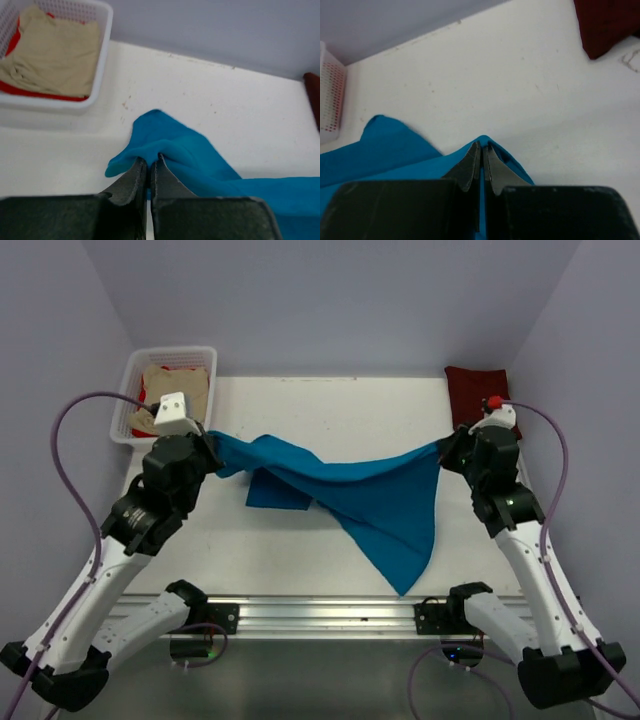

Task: Fold and stack the t-shirts
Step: Flatten the tshirt out

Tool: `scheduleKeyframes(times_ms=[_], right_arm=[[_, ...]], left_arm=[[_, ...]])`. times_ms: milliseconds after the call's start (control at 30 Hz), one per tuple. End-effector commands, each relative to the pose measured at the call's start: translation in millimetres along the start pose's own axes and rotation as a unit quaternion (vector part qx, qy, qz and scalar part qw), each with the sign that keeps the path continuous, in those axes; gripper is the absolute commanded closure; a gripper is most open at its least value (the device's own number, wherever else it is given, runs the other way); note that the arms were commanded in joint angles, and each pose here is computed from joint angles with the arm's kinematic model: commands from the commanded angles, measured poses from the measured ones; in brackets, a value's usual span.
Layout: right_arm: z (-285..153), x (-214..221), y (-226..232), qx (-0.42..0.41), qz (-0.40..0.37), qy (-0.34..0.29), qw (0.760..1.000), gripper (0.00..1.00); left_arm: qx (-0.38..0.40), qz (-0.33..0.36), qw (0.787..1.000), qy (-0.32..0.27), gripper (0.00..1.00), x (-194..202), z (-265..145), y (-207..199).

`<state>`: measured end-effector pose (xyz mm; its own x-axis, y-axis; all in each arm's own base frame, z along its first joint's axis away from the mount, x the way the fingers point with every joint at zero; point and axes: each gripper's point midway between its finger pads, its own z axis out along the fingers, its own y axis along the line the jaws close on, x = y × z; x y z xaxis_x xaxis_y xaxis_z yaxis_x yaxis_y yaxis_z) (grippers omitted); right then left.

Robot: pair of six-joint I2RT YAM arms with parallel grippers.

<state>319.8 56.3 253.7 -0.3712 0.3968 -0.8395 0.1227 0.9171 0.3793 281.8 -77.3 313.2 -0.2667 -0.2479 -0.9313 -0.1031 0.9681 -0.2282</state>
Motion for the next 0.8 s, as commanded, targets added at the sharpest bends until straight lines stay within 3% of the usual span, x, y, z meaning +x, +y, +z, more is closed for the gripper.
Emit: scheduleKeyframes(times_ms=[0, 200, 400, 767], right_arm=[[-65, -89, 42, -0.091, -0.034, -0.137, 0.986, 1.00], [-179, -160, 72, -0.174, -0.046, -0.263, 0.948, 1.00], [-272, -188, 74, -0.203, -0.054, -0.338, 0.917, 1.00], [-305, -197, 80, -0.223, -0.050, -0.348, 0.909, 1.00]], left_arm=[[0.064, -0.013, 0.984, -0.164, 1.00, -110, -54, -8], [0.131, -0.032, 0.959, -0.249, 1.00, -176, -136, 0], [0.205, -0.059, 0.931, -0.297, 1.00, -208, -216, 11], [0.252, -0.011, 0.899, -0.358, 1.00, -236, -272, 2]])
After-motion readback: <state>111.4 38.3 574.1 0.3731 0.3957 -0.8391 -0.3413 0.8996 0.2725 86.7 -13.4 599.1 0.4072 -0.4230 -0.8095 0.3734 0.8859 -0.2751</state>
